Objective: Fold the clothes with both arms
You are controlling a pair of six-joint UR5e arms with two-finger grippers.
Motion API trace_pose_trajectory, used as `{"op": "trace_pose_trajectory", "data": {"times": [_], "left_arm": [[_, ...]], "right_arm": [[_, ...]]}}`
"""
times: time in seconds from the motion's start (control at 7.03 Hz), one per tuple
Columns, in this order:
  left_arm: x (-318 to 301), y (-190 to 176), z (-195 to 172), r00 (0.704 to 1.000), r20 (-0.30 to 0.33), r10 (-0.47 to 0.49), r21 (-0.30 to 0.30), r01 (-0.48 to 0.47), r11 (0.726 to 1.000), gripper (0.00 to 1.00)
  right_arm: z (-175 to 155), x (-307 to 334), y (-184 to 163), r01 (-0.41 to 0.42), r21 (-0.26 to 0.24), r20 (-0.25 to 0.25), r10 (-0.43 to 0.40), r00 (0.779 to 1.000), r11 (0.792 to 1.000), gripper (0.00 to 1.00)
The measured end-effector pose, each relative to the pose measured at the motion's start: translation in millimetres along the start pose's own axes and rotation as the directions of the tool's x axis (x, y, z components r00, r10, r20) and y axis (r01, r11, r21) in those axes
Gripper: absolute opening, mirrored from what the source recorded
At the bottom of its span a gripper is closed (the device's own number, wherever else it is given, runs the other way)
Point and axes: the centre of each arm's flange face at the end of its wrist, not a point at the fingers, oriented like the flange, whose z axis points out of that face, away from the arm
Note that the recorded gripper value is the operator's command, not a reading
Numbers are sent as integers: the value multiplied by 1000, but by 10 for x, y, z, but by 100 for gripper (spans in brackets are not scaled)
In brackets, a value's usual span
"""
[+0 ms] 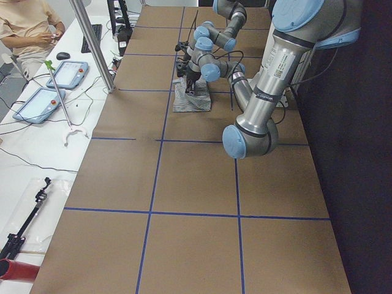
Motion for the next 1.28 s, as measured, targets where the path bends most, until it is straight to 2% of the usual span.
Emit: {"op": "trace_pose_trajectory", "data": {"times": [0.28,0.57,0.71,0.85,1.14,1.28], "left_arm": [[-80,-150,519,1000,0,-1,13,1,1000,0],[-121,-178,688,1000,2,-2,13,2,1000,0],[-126,-179,705,1000,3,-1,13,1,1000,83],[-143,-179,708,1000,4,14,12,-14,1000,100],[-189,-202,589,987,-14,162,21,-161,987,100],[-214,-220,509,976,-26,218,30,-218,976,100]], "right_arm": [[257,16,-5,12,9,-26,-11,1000,1000,0],[354,37,-6,15,12,-41,-15,999,1000,3],[363,39,-4,20,12,-42,-20,999,1000,64],[369,43,8,41,11,-44,-40,998,999,100],[317,10,54,106,31,-30,-105,994,994,100],[198,-70,86,149,36,-7,-149,989,988,100]]}}
